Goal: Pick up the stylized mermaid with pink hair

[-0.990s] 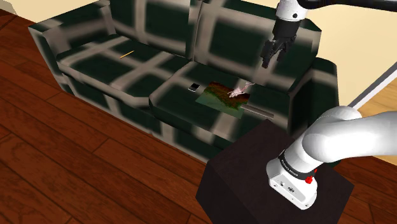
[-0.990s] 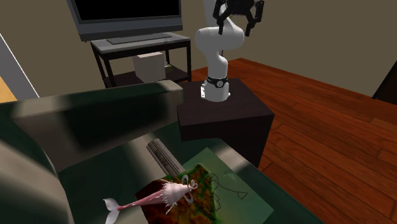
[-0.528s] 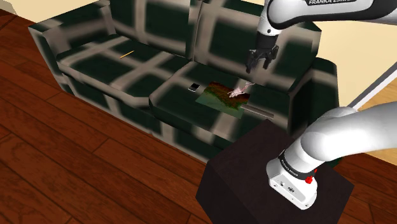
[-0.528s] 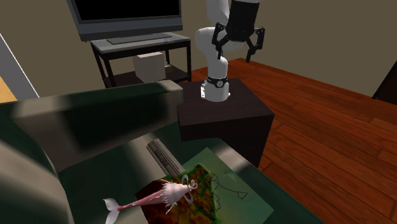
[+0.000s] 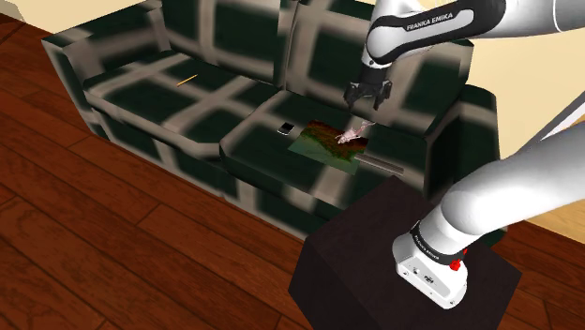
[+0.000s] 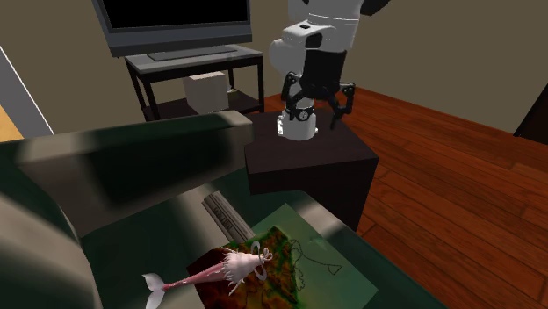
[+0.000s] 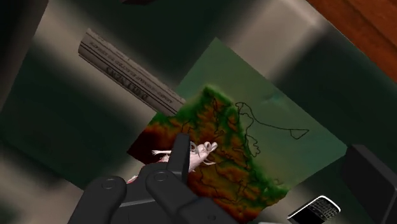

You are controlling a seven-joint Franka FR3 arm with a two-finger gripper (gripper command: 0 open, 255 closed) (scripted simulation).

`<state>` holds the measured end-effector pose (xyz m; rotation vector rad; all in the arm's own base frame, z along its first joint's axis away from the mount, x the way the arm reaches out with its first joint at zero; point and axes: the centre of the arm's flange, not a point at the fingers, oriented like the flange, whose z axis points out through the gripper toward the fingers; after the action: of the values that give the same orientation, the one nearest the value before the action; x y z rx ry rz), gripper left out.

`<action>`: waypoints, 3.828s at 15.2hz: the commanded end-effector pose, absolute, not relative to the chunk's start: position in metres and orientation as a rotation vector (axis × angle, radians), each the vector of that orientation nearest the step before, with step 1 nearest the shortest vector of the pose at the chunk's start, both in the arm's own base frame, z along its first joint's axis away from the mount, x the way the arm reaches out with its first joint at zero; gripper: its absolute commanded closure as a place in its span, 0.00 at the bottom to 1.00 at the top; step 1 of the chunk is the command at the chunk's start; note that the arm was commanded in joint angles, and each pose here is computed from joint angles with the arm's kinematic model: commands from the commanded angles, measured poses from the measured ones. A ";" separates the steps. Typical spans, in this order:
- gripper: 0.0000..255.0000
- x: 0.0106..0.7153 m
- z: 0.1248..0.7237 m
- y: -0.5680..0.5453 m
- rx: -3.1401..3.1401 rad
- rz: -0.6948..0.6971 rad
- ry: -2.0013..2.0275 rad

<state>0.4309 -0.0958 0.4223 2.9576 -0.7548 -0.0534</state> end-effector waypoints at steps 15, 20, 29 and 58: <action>0.00 0.531 0.281 -0.214 2.701 0.019 -1.403; 0.00 0.551 0.239 -0.260 2.592 0.040 -1.591; 0.00 0.570 0.170 -0.336 2.398 0.073 -1.868; 1.00 0.570 0.193 -0.336 2.398 0.073 -1.868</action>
<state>0.5705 -0.3360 0.1880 2.3974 -1.8677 0.0726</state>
